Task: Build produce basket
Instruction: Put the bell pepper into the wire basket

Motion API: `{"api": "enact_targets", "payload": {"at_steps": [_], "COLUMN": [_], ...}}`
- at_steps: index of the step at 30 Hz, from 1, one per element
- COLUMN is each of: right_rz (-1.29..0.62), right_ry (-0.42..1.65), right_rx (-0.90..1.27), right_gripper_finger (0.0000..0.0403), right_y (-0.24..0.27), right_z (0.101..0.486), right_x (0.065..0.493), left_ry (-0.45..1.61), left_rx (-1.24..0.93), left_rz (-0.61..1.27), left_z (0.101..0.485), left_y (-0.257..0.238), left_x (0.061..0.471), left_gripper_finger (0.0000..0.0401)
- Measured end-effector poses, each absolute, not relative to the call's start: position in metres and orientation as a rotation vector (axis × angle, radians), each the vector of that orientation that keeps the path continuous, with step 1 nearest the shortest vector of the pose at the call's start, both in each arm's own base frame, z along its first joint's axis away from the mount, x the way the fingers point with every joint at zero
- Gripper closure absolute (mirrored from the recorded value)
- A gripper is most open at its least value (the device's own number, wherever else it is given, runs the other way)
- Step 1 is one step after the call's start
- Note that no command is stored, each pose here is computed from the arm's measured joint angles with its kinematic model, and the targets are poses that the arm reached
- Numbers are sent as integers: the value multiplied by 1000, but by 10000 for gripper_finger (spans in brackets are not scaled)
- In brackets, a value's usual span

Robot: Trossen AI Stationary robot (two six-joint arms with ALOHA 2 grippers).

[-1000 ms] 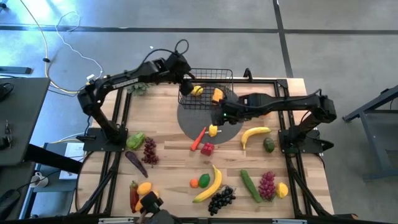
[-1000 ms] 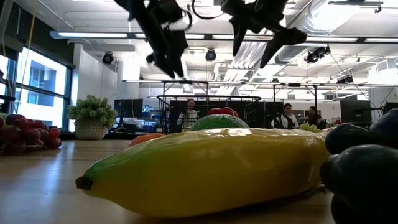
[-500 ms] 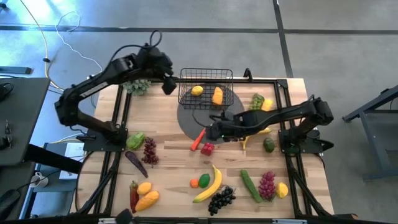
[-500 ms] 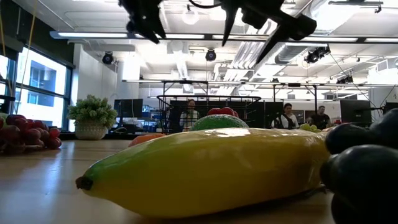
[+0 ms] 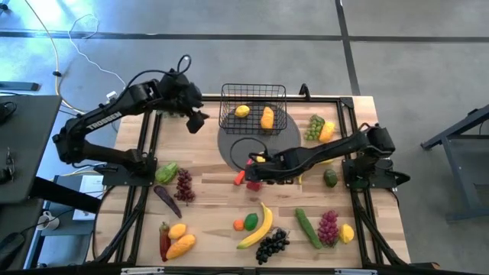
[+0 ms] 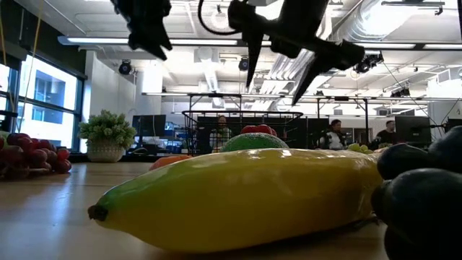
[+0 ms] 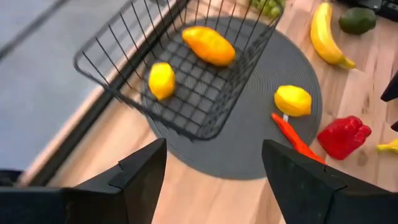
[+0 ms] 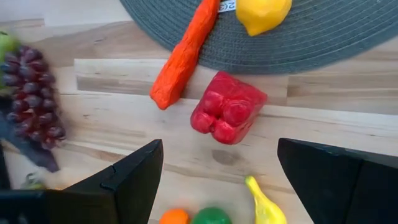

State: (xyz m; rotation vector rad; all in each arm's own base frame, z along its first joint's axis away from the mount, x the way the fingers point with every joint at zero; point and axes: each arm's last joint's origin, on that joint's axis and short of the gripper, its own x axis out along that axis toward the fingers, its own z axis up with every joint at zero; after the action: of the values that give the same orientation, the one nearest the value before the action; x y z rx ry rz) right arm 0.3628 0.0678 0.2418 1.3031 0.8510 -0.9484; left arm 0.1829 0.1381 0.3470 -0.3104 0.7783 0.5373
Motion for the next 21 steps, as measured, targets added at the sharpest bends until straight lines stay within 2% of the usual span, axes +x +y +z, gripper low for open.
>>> {"api": "enact_targets", "payload": {"at_steps": [12,21], "right_rz": [-1034,-1073], "right_ry": [874,882], "right_rx": [1308,1300], "right_gripper_finger": [104,111], "right_y": [68,61], "right_z": [204,187], "right_x": [380,387], "left_ry": [818,802], "left_rx": [-373,-355], "left_rz": [527,526], "left_z": [310,311], "left_y": [129,130], "left_x": [180,181], "left_gripper_finger": [146,146]}}
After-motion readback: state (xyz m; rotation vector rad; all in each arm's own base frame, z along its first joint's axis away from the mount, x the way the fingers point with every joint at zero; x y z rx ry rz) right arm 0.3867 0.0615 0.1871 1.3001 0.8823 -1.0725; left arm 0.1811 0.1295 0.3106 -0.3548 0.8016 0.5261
